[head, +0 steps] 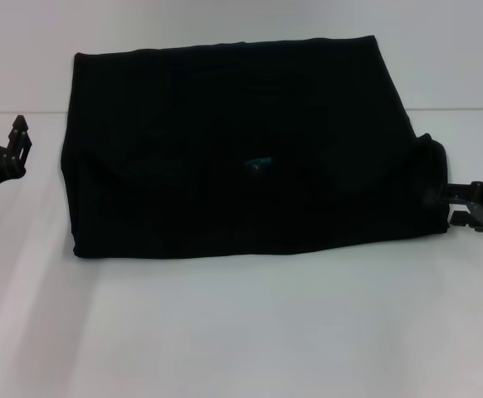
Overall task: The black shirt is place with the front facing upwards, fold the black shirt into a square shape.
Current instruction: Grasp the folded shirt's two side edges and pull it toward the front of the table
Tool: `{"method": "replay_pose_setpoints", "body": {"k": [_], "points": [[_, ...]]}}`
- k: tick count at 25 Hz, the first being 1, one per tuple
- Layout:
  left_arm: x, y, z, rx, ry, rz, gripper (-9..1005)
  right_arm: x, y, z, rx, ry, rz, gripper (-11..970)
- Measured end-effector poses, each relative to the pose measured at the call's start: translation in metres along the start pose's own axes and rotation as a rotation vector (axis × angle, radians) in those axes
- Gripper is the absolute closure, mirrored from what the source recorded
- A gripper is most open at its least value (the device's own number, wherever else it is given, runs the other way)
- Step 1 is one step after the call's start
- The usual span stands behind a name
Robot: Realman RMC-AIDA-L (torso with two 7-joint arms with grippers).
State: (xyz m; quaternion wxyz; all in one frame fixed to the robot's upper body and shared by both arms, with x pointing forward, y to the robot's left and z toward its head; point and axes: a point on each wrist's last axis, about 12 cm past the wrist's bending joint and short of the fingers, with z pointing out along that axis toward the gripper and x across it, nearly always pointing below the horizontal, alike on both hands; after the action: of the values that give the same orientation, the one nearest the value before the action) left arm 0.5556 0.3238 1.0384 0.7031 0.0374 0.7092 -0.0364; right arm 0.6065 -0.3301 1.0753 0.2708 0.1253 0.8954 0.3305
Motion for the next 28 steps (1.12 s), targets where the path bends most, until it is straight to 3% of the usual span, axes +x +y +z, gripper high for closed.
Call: {"method": "replay_pose_setpoints", "body": {"k": [22,27,28], "points": [[0.001,0.001,-0.001,-0.004,0.003,-0.001,474,0.013,0.002,0.010,-0.013,0.025,-0.001,200],[0.002,0.001,-0.002,-0.007,0.005,-0.003,471,0.017,0.001,0.010,-0.019,0.039,0.005,322],[0.002,0.001,-0.002,-0.007,0.005,-0.003,470,0.018,0.000,0.010,-0.019,0.041,0.007,403]]}}
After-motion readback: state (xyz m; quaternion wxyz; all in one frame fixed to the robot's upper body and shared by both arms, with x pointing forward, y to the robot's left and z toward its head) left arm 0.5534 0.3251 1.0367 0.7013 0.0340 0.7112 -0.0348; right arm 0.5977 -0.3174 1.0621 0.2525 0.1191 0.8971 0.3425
